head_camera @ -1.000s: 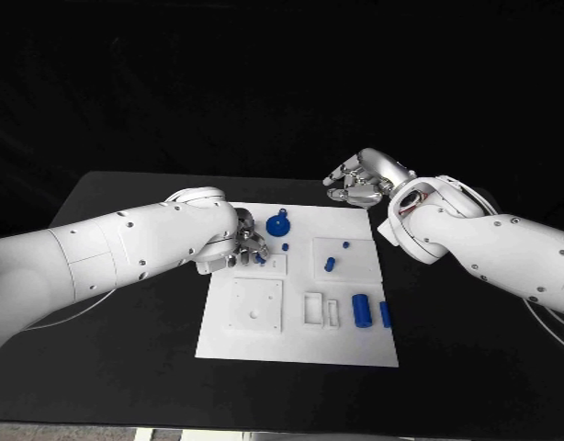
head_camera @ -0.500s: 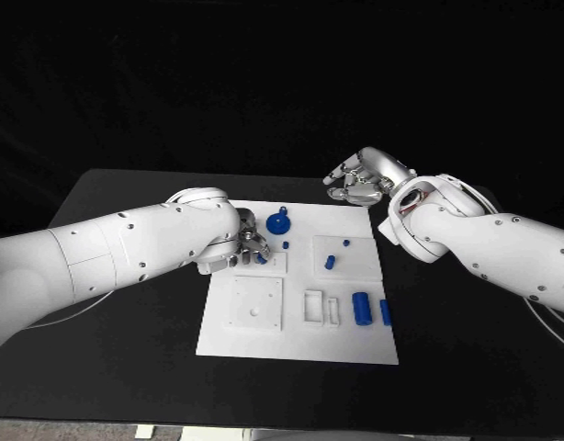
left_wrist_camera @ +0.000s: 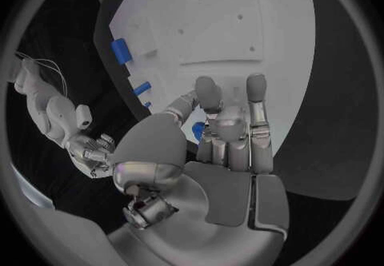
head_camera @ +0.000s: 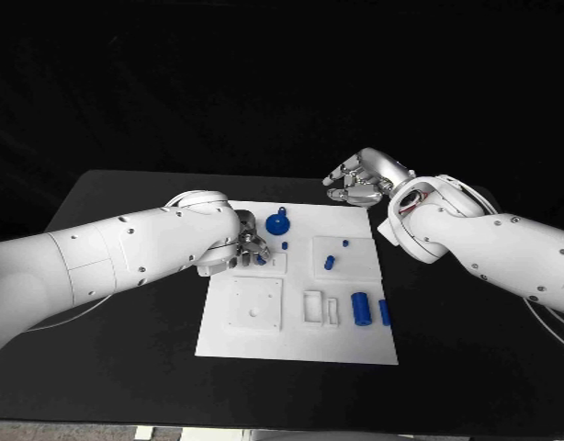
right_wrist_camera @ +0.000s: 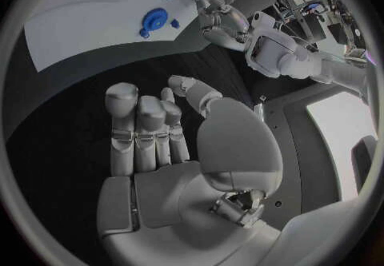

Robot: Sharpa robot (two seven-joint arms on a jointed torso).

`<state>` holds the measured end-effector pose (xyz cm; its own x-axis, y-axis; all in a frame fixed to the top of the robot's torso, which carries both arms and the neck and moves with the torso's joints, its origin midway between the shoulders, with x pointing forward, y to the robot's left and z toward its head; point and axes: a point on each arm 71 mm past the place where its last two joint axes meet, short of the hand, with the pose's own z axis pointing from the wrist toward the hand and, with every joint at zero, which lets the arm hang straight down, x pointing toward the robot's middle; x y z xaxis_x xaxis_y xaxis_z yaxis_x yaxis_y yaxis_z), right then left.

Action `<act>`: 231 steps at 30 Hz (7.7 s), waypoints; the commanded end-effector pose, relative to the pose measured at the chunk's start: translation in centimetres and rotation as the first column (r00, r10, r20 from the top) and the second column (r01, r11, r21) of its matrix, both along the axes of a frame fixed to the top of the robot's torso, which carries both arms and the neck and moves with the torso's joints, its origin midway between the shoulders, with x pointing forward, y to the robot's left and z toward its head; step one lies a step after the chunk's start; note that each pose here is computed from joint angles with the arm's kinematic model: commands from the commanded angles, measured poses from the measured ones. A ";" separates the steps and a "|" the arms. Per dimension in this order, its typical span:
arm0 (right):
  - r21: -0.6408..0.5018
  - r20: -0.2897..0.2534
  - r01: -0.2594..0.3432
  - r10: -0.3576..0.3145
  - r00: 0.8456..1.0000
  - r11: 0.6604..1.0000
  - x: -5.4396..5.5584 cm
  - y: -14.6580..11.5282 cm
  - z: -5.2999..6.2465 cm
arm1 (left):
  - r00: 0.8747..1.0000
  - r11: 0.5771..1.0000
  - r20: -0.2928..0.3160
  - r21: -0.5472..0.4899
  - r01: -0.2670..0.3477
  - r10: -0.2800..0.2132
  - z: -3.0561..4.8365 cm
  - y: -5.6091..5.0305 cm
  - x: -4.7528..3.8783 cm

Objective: Assemble the parts on the task board

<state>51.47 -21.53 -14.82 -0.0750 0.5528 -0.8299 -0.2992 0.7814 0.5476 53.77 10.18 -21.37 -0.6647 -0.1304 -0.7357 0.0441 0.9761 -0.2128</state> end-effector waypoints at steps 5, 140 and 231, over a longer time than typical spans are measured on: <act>-0.006 -0.005 -0.012 0.012 1.000 1.000 -0.1 0.1 -0.1 | 1.000 0.999 -0.016 0.042 0.008 -0.007 -0.82 0.5 -0.34; 0.006 -0.018 0.002 -0.002 1.000 1.000 -0.4 -0.3 -0.8 | 0.967 0.954 0.060 -0.189 -0.234 0.249 7.04 6.3 7.15; 0.035 -0.014 0.010 -0.009 1.000 0.999 0.0 0.4 -0.4 | 0.979 0.970 0.038 -0.146 -0.193 0.201 5.72 4.7 7.59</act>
<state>51.45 -21.19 -15.27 -0.0791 0.5844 -0.8076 -0.2809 0.7642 0.5805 61.44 14.95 -15.44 -0.5767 -0.3517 -0.7374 -0.1284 0.9304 -0.3433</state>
